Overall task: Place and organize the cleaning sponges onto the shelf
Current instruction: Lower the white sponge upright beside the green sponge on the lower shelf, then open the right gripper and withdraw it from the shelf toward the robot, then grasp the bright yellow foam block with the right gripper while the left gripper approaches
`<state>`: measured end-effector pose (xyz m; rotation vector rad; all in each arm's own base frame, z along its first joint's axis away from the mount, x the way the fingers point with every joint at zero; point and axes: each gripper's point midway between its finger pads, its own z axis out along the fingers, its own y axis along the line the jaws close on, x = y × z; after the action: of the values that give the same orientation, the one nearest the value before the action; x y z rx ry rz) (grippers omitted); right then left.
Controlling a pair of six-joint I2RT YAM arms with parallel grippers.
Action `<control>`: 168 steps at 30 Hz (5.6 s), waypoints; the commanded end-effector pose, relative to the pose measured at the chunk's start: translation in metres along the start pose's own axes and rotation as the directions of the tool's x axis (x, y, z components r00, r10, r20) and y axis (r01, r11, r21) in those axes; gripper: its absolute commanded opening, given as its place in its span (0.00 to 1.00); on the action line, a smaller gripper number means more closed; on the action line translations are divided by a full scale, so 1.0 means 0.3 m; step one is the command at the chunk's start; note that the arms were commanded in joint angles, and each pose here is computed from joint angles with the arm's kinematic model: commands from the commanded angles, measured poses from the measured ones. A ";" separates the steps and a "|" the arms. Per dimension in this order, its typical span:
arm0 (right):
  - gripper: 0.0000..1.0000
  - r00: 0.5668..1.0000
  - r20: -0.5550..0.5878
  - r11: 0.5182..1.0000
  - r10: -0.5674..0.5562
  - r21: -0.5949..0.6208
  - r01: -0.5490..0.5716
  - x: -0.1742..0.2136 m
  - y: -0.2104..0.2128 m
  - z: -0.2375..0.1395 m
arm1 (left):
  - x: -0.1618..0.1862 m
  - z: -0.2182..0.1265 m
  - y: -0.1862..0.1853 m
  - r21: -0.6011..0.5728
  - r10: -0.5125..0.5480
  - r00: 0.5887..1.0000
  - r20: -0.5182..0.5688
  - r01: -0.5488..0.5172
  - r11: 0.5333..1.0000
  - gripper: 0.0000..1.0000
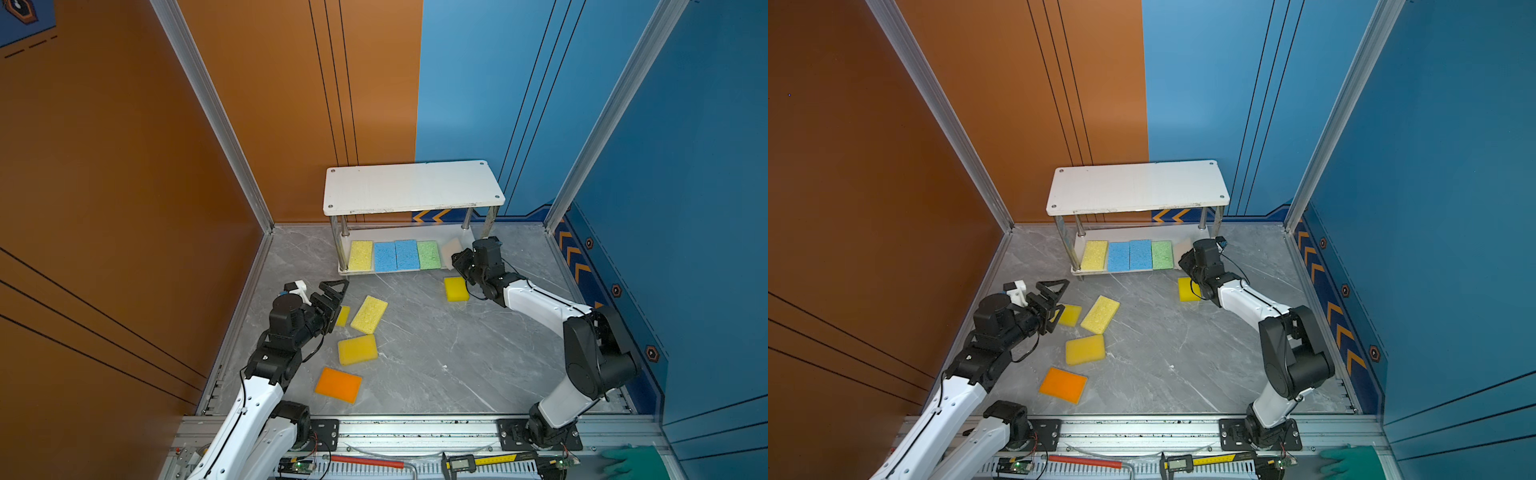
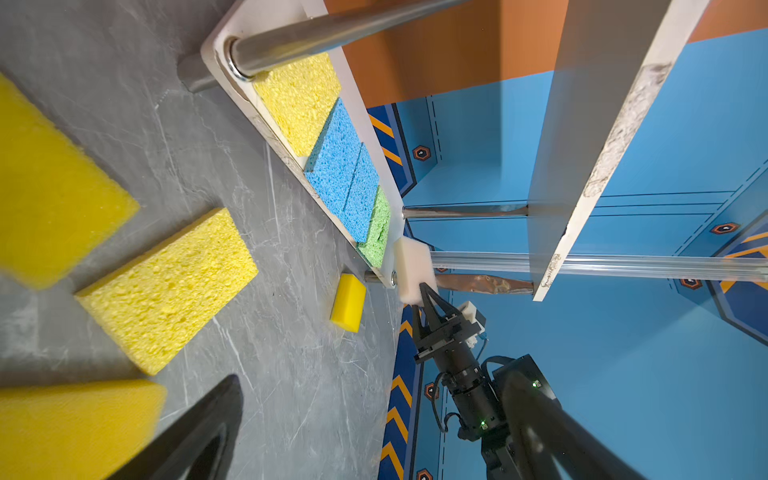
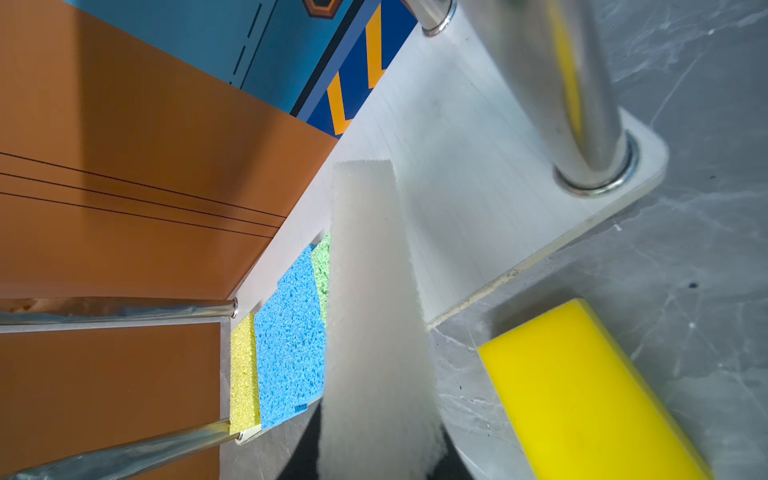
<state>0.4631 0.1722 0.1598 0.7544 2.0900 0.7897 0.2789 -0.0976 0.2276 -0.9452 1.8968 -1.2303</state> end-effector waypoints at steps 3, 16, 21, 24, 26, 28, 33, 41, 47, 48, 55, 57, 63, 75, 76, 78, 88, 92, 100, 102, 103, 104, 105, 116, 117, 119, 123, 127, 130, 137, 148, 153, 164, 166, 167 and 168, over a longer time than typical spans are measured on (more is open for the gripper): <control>0.26 0.997 0.076 1.000 -0.027 -0.013 0.028 -0.043 0.064 0.046 | 0.012 -0.036 0.072 -0.050 -0.033 0.997 -0.067 0.030 0.998 0.98; 0.26 0.995 0.098 1.000 0.005 0.030 -0.008 -0.050 0.018 0.108 | -0.052 -0.079 0.109 -0.039 -0.097 0.994 -0.043 0.096 0.995 0.98; 0.40 0.997 0.075 0.999 0.015 0.046 -0.019 -0.036 -0.007 0.126 | -0.062 -0.075 0.110 -0.040 -0.101 0.994 -0.043 0.099 0.994 0.98; 0.48 0.998 0.063 0.997 0.025 0.072 -0.030 -0.030 -0.032 0.130 | -0.064 -0.079 0.112 -0.043 -0.103 0.994 -0.038 0.101 0.994 0.98; 0.57 0.999 0.046 0.994 0.023 0.107 -0.028 -0.023 -0.044 0.129 | -0.063 -0.083 0.119 -0.046 -0.105 0.994 -0.032 0.103 0.994 0.98; 0.60 0.999 0.034 0.993 0.017 0.119 -0.021 -0.020 -0.047 0.129 | -0.061 -0.087 0.123 -0.046 -0.108 0.994 -0.028 0.107 0.993 0.98; 0.73 0.999 -0.005 0.986 0.036 0.160 -0.035 -0.012 -0.065 0.129 | -0.057 -0.093 0.133 -0.046 -0.121 0.992 -0.021 0.120 0.992 0.98; 0.83 0.995 -0.053 0.971 0.079 0.232 -0.065 0.016 -0.116 0.125 | -0.057 -0.107 0.137 -0.050 -0.121 0.993 -0.004 0.120 0.991 0.98; 0.84 0.988 -0.091 0.963 0.125 0.251 -0.098 0.029 -0.145 0.148 | -0.055 -0.113 0.139 -0.054 -0.122 0.993 0.001 0.121 0.991 0.98; 0.84 0.987 -0.096 0.964 0.128 0.247 -0.101 0.028 -0.142 0.149 | -0.055 -0.115 0.137 -0.054 -0.122 0.993 0.002 0.122 0.991 0.98; 0.84 0.981 -0.125 0.966 0.150 0.230 -0.119 0.033 -0.121 0.174 | -0.050 -0.123 0.146 -0.062 -0.123 0.992 0.008 0.123 0.990 0.98; 0.84 0.980 -0.129 0.968 0.150 0.218 -0.120 0.031 -0.104 0.178 | -0.050 -0.125 0.146 -0.061 -0.121 0.993 0.009 0.121 0.991 0.98; 0.84 0.982 -0.123 0.974 0.146 0.193 -0.121 0.007 -0.068 0.183 | -0.045 -0.128 0.155 -0.068 -0.120 0.993 0.011 0.121 0.990 0.98; 0.84 0.980 -0.124 0.970 0.154 0.206 -0.126 -0.008 -0.101 0.191 | -0.043 -0.131 0.165 -0.073 -0.124 0.992 0.018 0.125 0.990 0.98; 0.84 0.980 -0.126 0.970 0.155 0.207 -0.127 -0.005 -0.104 0.188 | -0.043 -0.131 0.167 -0.074 -0.124 0.992 0.020 0.125 0.989 0.98; 0.84 0.980 -0.123 0.972 0.154 0.199 -0.128 -0.005 -0.103 0.173 | -0.043 -0.131 0.164 -0.072 -0.121 0.992 0.020 0.123 0.990 0.98; 0.84 0.985 -0.101 0.990 0.138 0.031 -0.135 -0.018 -0.028 0.061 | -0.041 -0.131 0.160 -0.073 -0.103 0.994 0.020 0.104 0.992 0.98; 0.84 0.986 -0.108 0.992 0.129 0.014 -0.129 -0.029 -0.027 0.047 | -0.038 -0.130 0.156 -0.071 -0.097 0.995 0.015 0.098 0.993 0.98; 0.57 0.986 -0.105 0.991 0.129 0.042 -0.125 -0.007 -0.080 -0.042 | -0.030 -0.140 0.144 -0.079 -0.070 0.998 0.003 0.070 0.994 0.98; 0.32 0.981 -0.125 0.988 0.148 0.051 -0.142 0.019 -0.116 -0.037 | -0.027 -0.140 0.149 -0.083 -0.067 0.998 0.001 0.067 0.994 0.98; 0.16 0.977 -0.137 0.986 0.165 0.050 -0.159 0.028 -0.128 -0.028 | -0.026 -0.140 0.153 -0.085 -0.069 0.998 0.000 0.069 0.994 0.98; 0.05 0.972 -0.147 0.983 0.183 0.045 -0.178 0.038 -0.135 -0.015 | -0.026 -0.139 0.155 -0.088 -0.070 0.998 0.001 0.070 0.994 0.98; 0.00 0.968 -0.152 0.980 0.197 0.035 -0.194 0.041 -0.139 -0.001 | -0.027 -0.138 0.158 -0.090 -0.071 0.997 0.002 0.071 0.993 0.98; 0.00 0.959 -0.163 0.973 0.231 0.044 -0.227 0.063 -0.156 0.128 | -0.025 -0.124 0.160 -0.106 -0.061 0.998 -0.021 0.058 0.993 0.98; 0.00 0.960 -0.163 0.974 0.228 0.041 -0.225 0.063 -0.148 0.138 | -0.025 -0.121 0.162 -0.110 -0.059 0.998 -0.025 0.056 0.992 0.98; 0.00 0.962 -0.158 0.975 0.224 0.041 -0.220 0.056 -0.139 0.153 | -0.028 -0.118 0.163 -0.115 -0.056 0.998 -0.028 0.053 0.992 0.98; 0.00 0.964 -0.151 0.976 0.220 0.047 -0.215 0.045 -0.133 0.180 | -0.031 -0.113 0.165 -0.122 -0.050 0.998 -0.031 0.046 0.991 0.98; 0.00 0.965 -0.149 0.976 0.217 0.052 -0.212 0.040 -0.129 0.203 | -0.033 -0.112 0.171 -0.126 -0.052 0.998 -0.032 0.047 0.991 0.98; 0.00 0.966 -0.144 0.976 0.216 0.054 -0.211 0.032 -0.129 0.214 | -0.033 -0.112 0.176 -0.127 -0.058 0.998 -0.031 0.053 0.990 0.98; 0.00 0.966 -0.150 0.977 0.209 0.060 -0.203 0.041 -0.136 0.173 | -0.035 -0.119 0.172 -0.117 -0.060 0.998 -0.023 0.057 0.991 0.98; 0.55 0.948 -0.311 0.975 -0.068 0.179 0.129 0.108 -0.258 -0.125 | -0.002 -0.100 0.168 -0.127 -0.020 0.996 -0.083 0.009 0.992 0.98; 0.74 0.829 -0.541 0.941 -0.144 0.183 0.283 0.165 -0.384 -0.203 | 0.099 -0.037 0.175 -0.165 0.049 0.969 -0.242 -0.091 0.982 0.98; 0.75 0.730 -0.645 0.907 -0.228 0.132 0.400 0.185 -0.440 -0.125 | 0.310 0.060 0.168 -0.173 0.203 0.849 -0.488 -0.322 0.931 0.98; 0.75 0.727 -0.644 0.901 -0.238 0.132 0.412 0.177 -0.441 -0.108 | 0.302 0.054 0.168 -0.174 0.206 0.856 -0.473 -0.320 0.931 0.98; 0.75 0.727 -0.642 0.899 -0.242 0.133 0.417 0.170 -0.440 -0.098 | 0.298 0.051 0.172 -0.178 0.203 0.862 -0.465 -0.315 0.932 0.98; 0.75 0.726 -0.643 0.898 -0.245 0.133 0.420 0.168 -0.442 -0.090 | 0.294 0.047 0.174 -0.179 0.199 0.865 -0.460 -0.310 0.934 0.98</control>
<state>0.3765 0.1160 0.0528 0.2883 2.8588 0.6057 0.2325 -0.1707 0.1564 -0.5453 2.5184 -1.1707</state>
